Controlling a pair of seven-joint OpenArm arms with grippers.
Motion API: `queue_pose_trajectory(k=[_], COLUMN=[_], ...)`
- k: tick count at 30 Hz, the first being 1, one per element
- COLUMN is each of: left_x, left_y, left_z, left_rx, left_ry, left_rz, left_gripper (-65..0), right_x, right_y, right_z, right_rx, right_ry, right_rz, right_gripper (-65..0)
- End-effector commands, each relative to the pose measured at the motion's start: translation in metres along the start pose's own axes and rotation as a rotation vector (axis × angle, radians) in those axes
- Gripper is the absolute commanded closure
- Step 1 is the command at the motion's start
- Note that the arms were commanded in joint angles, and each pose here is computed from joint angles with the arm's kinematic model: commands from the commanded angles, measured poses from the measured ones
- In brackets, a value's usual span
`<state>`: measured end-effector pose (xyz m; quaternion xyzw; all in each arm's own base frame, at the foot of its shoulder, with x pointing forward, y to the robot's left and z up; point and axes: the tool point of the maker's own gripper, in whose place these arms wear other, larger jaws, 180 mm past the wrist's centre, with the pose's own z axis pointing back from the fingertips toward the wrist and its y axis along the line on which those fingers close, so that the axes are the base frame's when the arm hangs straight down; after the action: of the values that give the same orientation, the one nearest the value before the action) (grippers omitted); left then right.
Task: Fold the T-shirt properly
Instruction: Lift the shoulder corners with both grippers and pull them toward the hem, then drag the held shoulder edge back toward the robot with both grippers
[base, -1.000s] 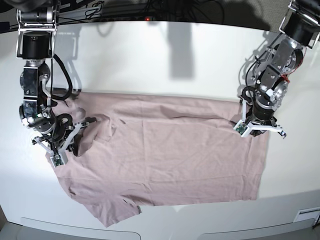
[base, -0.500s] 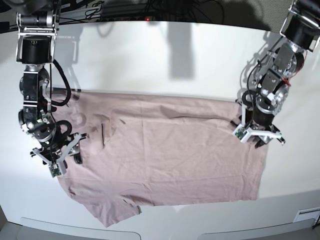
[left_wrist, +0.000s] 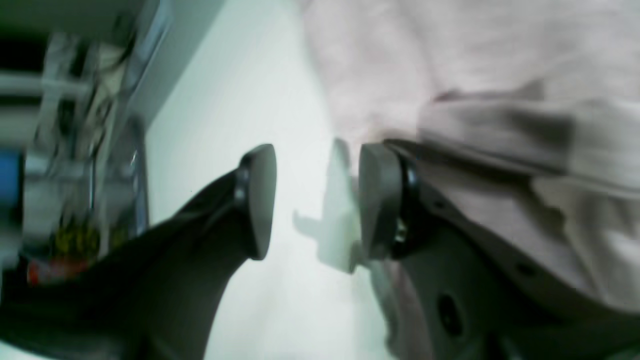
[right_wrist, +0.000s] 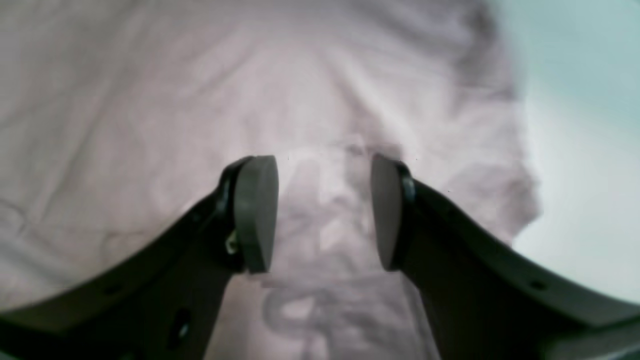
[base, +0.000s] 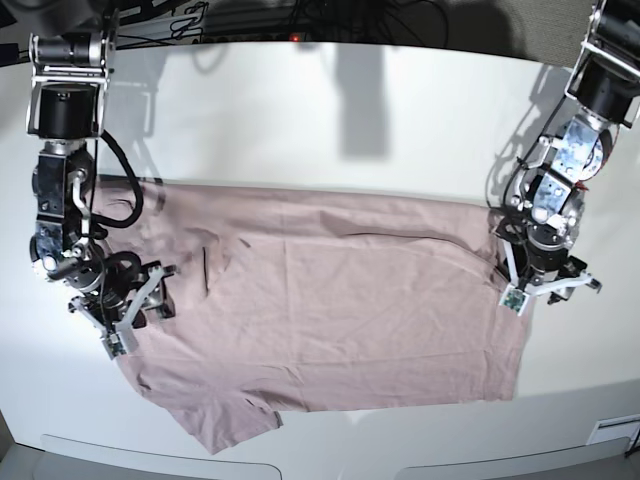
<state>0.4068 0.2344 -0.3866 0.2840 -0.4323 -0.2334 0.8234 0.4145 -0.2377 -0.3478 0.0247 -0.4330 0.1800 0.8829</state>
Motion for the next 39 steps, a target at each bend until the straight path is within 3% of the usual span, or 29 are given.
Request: queue_pose_trajectory(k=[1,5,8,14,18,28,39], left_x=[0.026,0.054,0.067,0.046,0.026,-0.038,-0.054], left_y=[0.017,-0.001,-0.017,-0.066,-0.082,-0.069,-0.091], left_z=[0.004,0.033,0.049,0.048,0.040,0.019,0.032], left_rx=[0.051,-0.044,-0.117,-0.278,-0.315,-0.284,-0.342], left_ry=[-0.071,-0.131,-0.164,-0.067,0.019,0.192,0.216], left_rz=[0.030,0.178,0.228,0.237,0.278,0.381,0.371], left_gripper=[-26.6,-26.6,-26.6,-26.6,-26.6,-26.6,-26.6], right_x=[0.025,0.024,0.016,-0.060,-0.096,-0.104,-0.105], right_y=[-0.010,-0.009,-0.024,-0.032,-0.019,-0.017,0.020], right_z=[0.009,0.015,0.023,0.039,0.044,0.044,0.031], right_rx=[-0.009,0.021,-0.014,-0.064,-0.050,-0.056,0.050], right_ry=[-0.067,-0.067,-0.072,0.069,0.151,0.176,0.198], right_rz=[0.007,-0.071,-0.118,-0.188,-0.191,-0.175,-0.116], right_gripper=[-30.2,-30.2,-30.2,-30.2,-30.2,-30.2,-30.1])
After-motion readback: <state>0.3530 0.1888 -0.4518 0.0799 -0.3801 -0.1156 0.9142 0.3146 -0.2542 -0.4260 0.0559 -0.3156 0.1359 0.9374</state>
